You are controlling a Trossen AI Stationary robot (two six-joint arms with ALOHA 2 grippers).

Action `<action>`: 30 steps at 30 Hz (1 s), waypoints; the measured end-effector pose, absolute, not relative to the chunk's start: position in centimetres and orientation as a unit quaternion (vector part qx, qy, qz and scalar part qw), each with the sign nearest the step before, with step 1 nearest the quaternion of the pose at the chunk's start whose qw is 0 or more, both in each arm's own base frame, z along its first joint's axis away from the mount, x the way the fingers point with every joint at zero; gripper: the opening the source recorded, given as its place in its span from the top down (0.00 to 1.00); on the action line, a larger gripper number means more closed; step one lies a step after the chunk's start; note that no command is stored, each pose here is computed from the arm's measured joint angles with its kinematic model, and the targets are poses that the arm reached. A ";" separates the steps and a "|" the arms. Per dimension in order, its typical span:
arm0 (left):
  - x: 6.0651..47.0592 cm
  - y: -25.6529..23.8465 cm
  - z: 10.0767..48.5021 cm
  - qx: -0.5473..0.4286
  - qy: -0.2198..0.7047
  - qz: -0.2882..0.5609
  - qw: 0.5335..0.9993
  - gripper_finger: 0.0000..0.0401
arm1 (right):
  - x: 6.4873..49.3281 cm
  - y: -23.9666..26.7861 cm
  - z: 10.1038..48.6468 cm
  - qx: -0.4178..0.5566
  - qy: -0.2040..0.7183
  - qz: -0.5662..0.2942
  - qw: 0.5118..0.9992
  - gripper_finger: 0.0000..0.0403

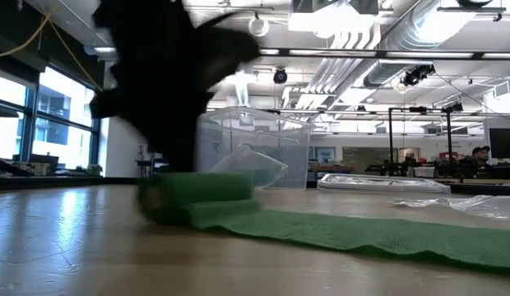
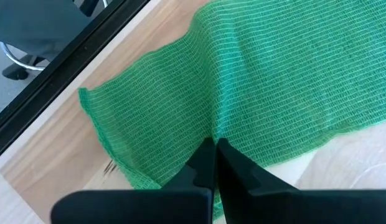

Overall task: Roll bandage
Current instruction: Roll the green bandage

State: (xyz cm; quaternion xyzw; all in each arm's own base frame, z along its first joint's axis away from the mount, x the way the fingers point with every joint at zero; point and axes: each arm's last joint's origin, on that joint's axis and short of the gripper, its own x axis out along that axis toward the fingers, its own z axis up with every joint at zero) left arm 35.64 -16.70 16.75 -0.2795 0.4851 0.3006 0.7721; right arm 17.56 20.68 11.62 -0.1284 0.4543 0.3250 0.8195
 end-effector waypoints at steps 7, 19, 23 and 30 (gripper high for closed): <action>35.4 -16.6 23.6 -0.223 0.416 0.313 0.824 1.00 | 17.6 20.6 11.6 -0.134 0.452 0.323 0.821 1.00; 36.5 -17.6 20.7 -0.201 0.438 0.291 0.827 1.00 | 17.6 20.6 11.6 -0.133 0.453 0.318 0.822 1.00; 37.0 -18.0 20.8 -0.201 0.426 0.268 0.840 1.00 | 17.3 20.5 12.3 -0.160 0.443 0.307 0.827 1.00; 37.4 -18.1 21.0 -0.194 0.413 0.251 0.854 1.00 | 16.9 20.6 14.7 -0.172 0.473 0.277 0.818 1.00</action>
